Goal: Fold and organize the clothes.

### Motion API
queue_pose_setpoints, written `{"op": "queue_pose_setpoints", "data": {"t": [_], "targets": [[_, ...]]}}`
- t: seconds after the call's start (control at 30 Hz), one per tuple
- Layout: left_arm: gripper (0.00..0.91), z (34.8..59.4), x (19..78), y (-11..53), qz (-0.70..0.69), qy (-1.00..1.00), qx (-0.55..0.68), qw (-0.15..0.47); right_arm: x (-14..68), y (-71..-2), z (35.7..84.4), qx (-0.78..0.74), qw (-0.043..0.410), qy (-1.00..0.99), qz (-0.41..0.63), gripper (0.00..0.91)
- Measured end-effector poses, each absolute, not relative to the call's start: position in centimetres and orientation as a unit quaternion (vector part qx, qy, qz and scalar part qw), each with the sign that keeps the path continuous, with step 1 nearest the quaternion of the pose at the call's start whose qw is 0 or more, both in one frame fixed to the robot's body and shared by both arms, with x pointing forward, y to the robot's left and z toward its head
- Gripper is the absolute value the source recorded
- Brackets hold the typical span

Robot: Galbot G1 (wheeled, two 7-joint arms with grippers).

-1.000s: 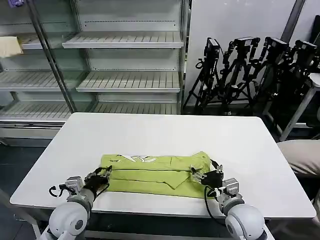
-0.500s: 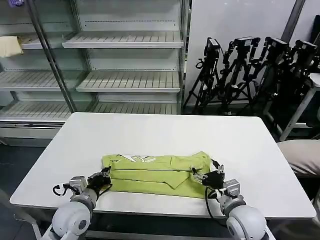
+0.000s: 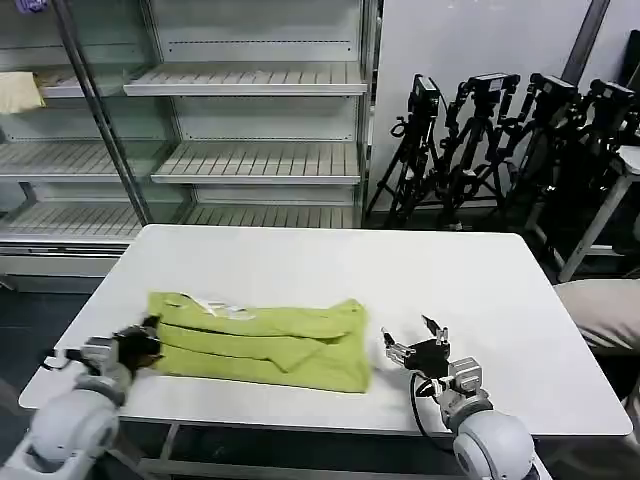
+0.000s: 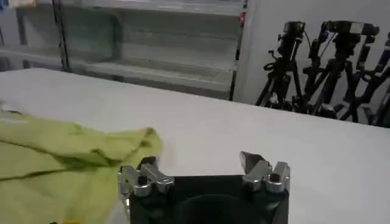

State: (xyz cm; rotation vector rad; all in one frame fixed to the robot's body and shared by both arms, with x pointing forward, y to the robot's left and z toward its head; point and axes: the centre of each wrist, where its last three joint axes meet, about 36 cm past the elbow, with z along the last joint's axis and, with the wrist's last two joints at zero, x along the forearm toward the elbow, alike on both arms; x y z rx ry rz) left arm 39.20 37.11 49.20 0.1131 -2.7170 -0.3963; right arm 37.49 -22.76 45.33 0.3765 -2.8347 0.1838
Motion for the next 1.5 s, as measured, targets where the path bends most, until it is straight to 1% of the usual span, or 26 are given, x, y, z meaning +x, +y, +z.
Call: {"op": "queue_pose_setpoints", "data": {"t": [0.1,0.23,0.3,0.4,0.57,0.6,0.87,1.03,1.5], "targets": [[0.01,50.4,39.1,38.7,-0.179,-0.965,0.044,0.187,37.5,-22.8,45.4,0.131,0.137,-0.98,0.063,0.907],[0.0,51.6,38.9,38.9,-0.209,-0.962,0.039,0.171,37.6,-22.7,45.5,0.133,0.135,-0.98,0.062,0.907],[0.01,52.0,38.8,38.3,-0.217,-0.962,0.033,0.163,37.7,-22.6,45.6,0.133,0.134,-0.98,0.062,0.907],[0.0,52.3,38.5,36.8,-0.22,-0.963,0.015,0.153,37.8,-22.5,45.7,0.136,0.133,-0.98,0.062,0.907],[0.01,52.6,37.7,33.1,-0.207,-0.969,-0.026,0.135,38.0,-22.5,45.9,0.136,0.132,-0.98,0.061,0.907],[0.0,52.6,37.5,32.4,-0.204,-0.969,-0.035,0.131,38.0,-22.5,45.9,0.136,0.132,-0.98,0.061,0.907],[0.01,51.4,37.0,27.2,-0.169,-0.972,-0.099,0.128,38.1,-23.0,45.8,0.128,0.135,-0.981,0.063,0.907],[0.01,51.0,37.0,24.5,-0.139,-0.974,-0.129,0.128,38.1,-23.3,45.9,0.121,0.133,-0.982,0.064,0.907],[0.01,49.1,37.7,20.2,-0.089,-0.967,-0.18,0.157,37.4,-24.8,47.6,0.106,0.111,-0.985,0.072,0.907]]}}
